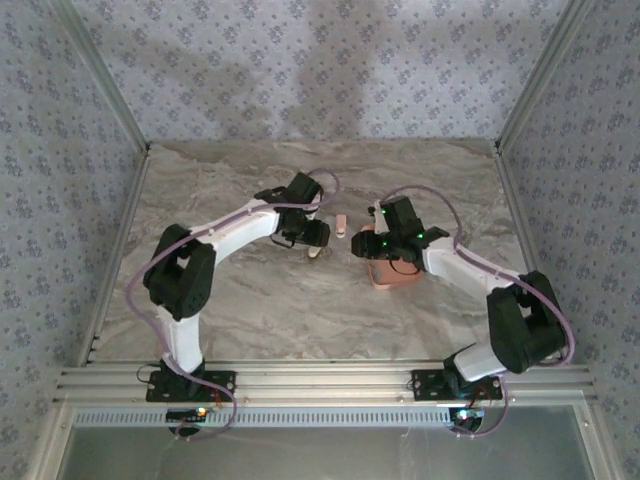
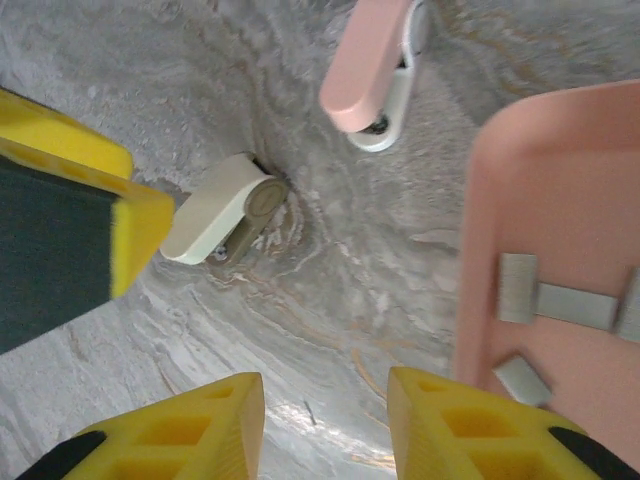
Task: Load the staples into the stapler
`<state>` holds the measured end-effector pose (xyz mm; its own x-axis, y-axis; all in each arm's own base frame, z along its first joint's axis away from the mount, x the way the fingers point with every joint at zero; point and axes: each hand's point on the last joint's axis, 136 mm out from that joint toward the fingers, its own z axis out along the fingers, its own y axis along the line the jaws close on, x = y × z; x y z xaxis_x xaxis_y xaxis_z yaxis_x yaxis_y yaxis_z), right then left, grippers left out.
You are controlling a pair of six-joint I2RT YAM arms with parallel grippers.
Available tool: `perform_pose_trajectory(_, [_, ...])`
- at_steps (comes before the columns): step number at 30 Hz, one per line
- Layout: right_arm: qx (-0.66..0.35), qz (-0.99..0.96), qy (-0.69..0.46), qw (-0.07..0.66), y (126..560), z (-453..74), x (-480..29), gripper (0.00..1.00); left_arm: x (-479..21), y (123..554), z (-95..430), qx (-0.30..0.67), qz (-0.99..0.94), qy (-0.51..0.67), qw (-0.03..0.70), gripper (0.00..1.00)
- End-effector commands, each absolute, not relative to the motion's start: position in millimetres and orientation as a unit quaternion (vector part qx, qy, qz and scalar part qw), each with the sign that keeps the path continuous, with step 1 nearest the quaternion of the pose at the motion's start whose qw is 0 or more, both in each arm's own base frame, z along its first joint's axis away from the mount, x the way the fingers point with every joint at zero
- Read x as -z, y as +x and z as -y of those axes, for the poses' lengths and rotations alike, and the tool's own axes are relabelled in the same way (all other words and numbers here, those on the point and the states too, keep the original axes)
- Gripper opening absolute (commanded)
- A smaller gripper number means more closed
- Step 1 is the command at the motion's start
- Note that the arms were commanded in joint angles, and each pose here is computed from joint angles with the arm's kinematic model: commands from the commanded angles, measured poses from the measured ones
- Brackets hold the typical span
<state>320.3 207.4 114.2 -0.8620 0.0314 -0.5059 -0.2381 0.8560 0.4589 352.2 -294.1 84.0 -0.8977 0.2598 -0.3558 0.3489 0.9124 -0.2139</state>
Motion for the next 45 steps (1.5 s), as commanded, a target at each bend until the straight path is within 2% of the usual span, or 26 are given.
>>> perform_pose_trajectory(1, [-0.247,-0.929,-0.029,0.273,314.6,-183.9,-123.1,0.39,-83.6,347.1,284.1,0.098,-0.969,0.174,0.146,0.57])
perform_pose_trajectory(6, [-0.217,-0.926,0.02,0.308,311.4,-133.1,-133.0,0.43,-99.0,358.3,282.2,0.092,-0.964,0.168,0.182,0.6])
perform_pose_trajectory(10, [-0.18,-0.918,0.053,0.351,314.7,-84.3,-147.2,0.45,-123.8,372.4,265.2,0.084,-0.954,0.144,0.25,0.65])
perform_pose_trajectory(14, [-0.151,-0.905,0.087,0.389,318.0,-39.9,-157.7,0.47,-150.2,379.6,225.0,0.073,-0.943,0.095,0.31,0.71])
perform_pose_trajectory(20, [-0.135,-0.89,0.117,0.421,318.4,-0.6,-153.8,0.51,-185.4,374.5,148.3,0.014,-0.918,0.02,0.397,0.82])
perform_pose_trajectory(23, [-0.124,-0.885,0.126,0.43,318.6,13.9,-147.7,0.56,-199.5,365.2,112.8,-0.023,-0.897,-0.013,0.441,0.89])
perform_pose_trajectory(25, [-0.116,-0.882,0.13,0.439,319.4,22.5,-144.5,0.63,-205.1,358.0,91.6,-0.042,-0.883,-0.037,0.467,0.92])
perform_pose_trajectory(27, [-0.107,-0.878,0.136,0.447,320.1,31.0,-141.9,0.99,-205.4,350.9,69.8,-0.052,-0.868,-0.065,0.489,0.98])
perform_pose_trajectory(33, [-0.076,-0.866,0.143,0.473,322.7,52.3,-138.7,1.0,-182.7,332.3,12.2,-0.048,-0.826,-0.157,0.539,0.98])
perform_pose_trajectory(39, [-0.036,-0.846,0.171,0.503,321.3,72.1,-131.2,1.0,-167.7,311.8,-7.9,-0.088,-0.8,-0.136,0.577,0.98])
perform_pose_trajectory(45, [-0.033,-0.823,0.172,0.541,324.8,71.9,-119.9,1.0,-175.0,298.2,-20.6,-0.112,-0.776,-0.121,0.609,0.98])
